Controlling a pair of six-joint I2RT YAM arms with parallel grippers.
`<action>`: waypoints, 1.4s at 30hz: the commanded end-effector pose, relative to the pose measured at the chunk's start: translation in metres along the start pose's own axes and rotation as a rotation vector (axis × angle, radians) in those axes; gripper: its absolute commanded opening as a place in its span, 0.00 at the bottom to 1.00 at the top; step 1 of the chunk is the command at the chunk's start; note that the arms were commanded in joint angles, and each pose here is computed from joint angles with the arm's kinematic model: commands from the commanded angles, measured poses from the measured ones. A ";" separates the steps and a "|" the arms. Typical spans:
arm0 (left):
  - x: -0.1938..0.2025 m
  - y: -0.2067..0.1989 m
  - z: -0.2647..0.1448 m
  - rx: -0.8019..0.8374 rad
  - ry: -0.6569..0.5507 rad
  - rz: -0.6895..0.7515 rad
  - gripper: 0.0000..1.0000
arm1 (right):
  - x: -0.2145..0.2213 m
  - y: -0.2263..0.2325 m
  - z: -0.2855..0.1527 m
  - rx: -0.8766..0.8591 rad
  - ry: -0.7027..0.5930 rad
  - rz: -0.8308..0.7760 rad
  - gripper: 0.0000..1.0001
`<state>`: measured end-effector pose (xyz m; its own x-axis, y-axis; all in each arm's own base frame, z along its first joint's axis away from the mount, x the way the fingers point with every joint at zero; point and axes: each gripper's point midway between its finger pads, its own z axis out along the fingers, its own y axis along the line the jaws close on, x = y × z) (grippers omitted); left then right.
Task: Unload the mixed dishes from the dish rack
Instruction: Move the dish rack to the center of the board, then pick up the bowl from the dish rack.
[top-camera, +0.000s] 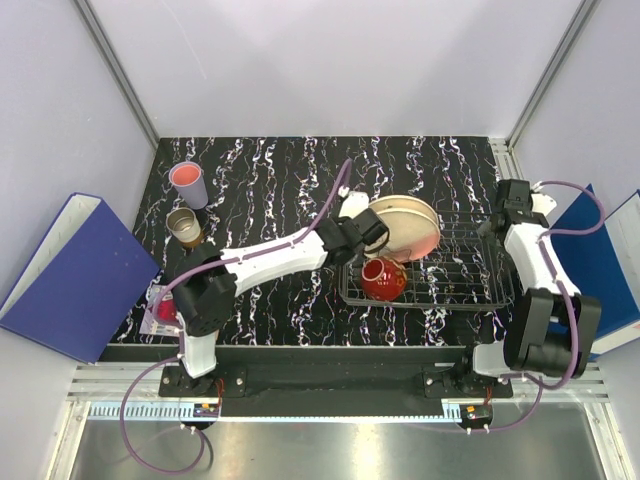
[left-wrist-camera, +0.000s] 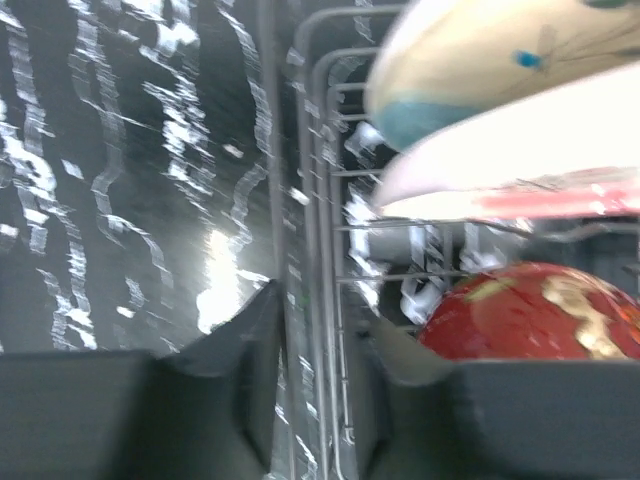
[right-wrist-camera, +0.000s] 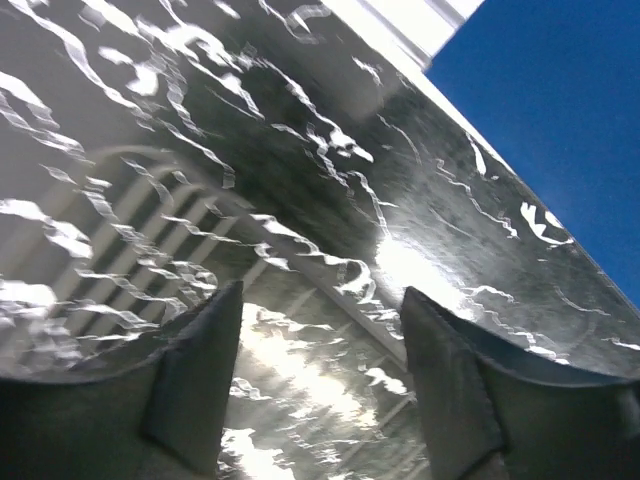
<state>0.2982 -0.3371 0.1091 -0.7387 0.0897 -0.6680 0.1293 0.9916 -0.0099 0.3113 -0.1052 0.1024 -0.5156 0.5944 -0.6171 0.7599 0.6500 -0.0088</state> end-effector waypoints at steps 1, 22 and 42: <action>0.031 -0.097 -0.060 0.396 0.124 -0.071 0.44 | -0.028 0.034 -0.040 -0.180 -0.079 0.180 0.73; -0.020 -0.004 -0.049 0.215 0.032 -0.204 0.99 | -0.060 0.027 -0.099 -0.261 -0.186 0.242 0.83; -0.038 0.075 -0.119 0.214 -0.113 -0.133 0.99 | -0.050 0.157 -0.326 -1.112 -0.302 -0.257 1.00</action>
<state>0.2716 -0.2775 0.2239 -0.6913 -0.1034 -0.7151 0.1632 0.9418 -0.2940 0.3031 0.0924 0.4119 -0.2669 0.4595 -0.8471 -0.1609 0.8455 0.5092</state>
